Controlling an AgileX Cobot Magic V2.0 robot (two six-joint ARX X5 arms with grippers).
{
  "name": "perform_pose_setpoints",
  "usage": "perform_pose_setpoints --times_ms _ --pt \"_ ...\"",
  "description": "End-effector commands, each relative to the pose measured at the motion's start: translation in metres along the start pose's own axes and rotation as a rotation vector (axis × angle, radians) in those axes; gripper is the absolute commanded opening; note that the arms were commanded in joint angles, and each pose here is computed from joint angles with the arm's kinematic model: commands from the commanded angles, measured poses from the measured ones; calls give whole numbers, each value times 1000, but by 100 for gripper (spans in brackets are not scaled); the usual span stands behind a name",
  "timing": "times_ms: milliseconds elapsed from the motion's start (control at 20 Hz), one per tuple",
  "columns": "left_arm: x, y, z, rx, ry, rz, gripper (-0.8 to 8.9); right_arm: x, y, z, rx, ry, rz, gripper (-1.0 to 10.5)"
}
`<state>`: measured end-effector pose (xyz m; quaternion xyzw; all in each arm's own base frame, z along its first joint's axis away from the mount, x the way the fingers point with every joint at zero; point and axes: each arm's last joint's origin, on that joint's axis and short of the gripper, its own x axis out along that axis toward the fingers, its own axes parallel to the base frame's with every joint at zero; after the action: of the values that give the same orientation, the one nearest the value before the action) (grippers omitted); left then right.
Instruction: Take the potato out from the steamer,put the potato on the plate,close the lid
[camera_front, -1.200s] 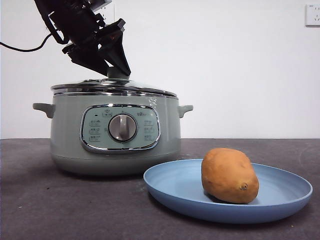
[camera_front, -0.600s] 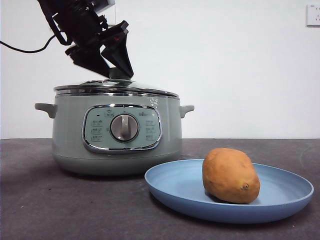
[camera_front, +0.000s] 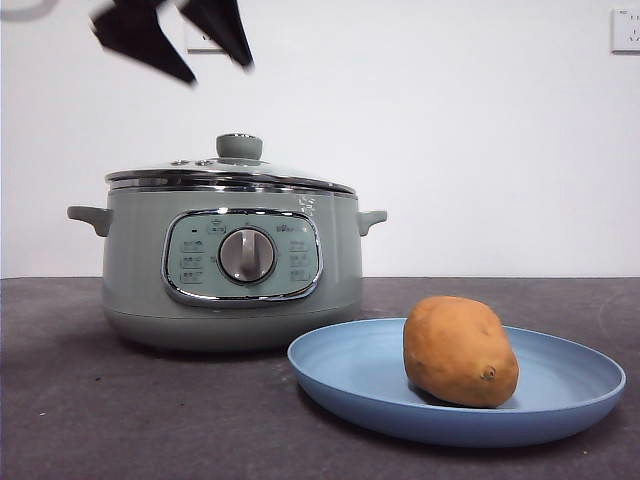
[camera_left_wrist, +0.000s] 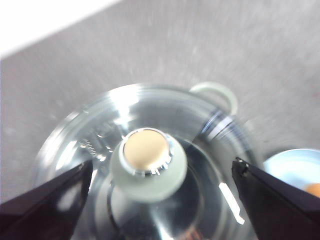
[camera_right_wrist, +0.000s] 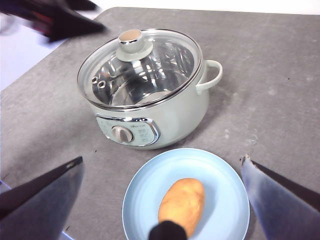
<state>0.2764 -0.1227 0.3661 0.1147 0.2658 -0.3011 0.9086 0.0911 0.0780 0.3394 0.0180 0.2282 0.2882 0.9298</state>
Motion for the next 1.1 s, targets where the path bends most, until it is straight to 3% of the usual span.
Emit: perform_pose_setpoints --times_ms 50,150,400,450,500,550,700,850,1100 --pt "-33 -7 -4 -8 7 -1 471 -1 0 0 9 1 1 598" --pt "-67 -15 -9 -39 19 -8 471 -1 -1 -3 6 31 -3 598" --pt "-131 -34 -33 -106 75 -102 466 0 2 -11 9 146 123 594" --pt "-138 -36 -37 -111 88 -128 451 0 3 -12 11 165 151 594" --pt "-144 -39 -41 -117 104 -155 365 0 3 -13 14 182 179 591" --pt "-149 -42 -45 -125 120 -187 232 0 4 -14 16 194 205 534" --pt "-152 -44 -49 -138 152 -227 -5 0 5 -15 18 207 222 278" --pt "-152 -44 -51 -145 174 -238 -9 0 5 -15 17 208 222 -28" --pt "-151 -44 -49 -139 152 -234 -8 0 4 -15 17 206 218 -1"
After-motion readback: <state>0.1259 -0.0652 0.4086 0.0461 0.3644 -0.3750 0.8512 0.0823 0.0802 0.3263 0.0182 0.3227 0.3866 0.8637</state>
